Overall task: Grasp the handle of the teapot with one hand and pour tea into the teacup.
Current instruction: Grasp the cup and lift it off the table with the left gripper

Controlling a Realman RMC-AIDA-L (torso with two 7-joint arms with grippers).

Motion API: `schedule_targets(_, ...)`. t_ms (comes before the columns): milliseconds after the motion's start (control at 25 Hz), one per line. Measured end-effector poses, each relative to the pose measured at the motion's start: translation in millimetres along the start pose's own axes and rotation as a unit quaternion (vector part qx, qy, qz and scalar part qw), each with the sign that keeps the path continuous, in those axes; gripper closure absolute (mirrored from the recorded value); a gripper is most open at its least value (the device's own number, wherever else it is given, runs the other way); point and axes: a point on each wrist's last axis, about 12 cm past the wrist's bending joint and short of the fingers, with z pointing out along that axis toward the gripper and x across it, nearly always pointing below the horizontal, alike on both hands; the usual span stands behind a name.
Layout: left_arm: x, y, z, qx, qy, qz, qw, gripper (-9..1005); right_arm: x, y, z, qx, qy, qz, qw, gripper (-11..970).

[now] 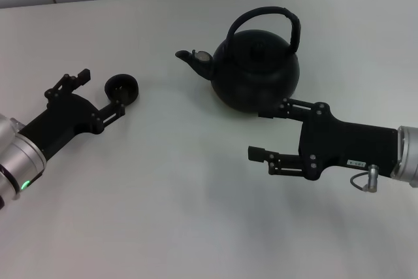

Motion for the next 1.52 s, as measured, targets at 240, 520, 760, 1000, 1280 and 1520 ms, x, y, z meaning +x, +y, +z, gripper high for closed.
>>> schedule_targets(240,0.6,3.8,6.7,-0.007,0.023,0.007,1.0,153,-3.2,-3.9,2.9,-0.001,-0.001,-0.006,1.0,202)
schedule_targets(520,-0.6,4.9,11.3,-0.005,0.032,0.013,0.999,153,-6.4,-8.0,4.1,0.001,-0.004,-0.011,1.0,203)
schedule_targets(760,-1.6,5.1,15.1,-0.003,0.038,0.018,0.999,154,-7.2,-8.9,4.7,0.002,-0.005,-0.012,1.0,203)
schedule_targets(1000,-1.3,4.2,15.8,0.003,0.042,0.022,0.999,154,-7.5,-9.6,3.9,0.005,-0.006,-0.012,1.0,202)
schedule_targets(1280,-3.3,4.2,20.5,0.009,0.049,0.031,0.998,155,-8.2,-10.1,4.7,0.004,-0.006,-0.013,1.0,201)
schedule_targets(1520,-2.4,2.7,23.4,0.019,0.062,0.04,0.997,155,-8.6,-10.5,5.0,0.004,-0.007,-0.014,1.0,203)
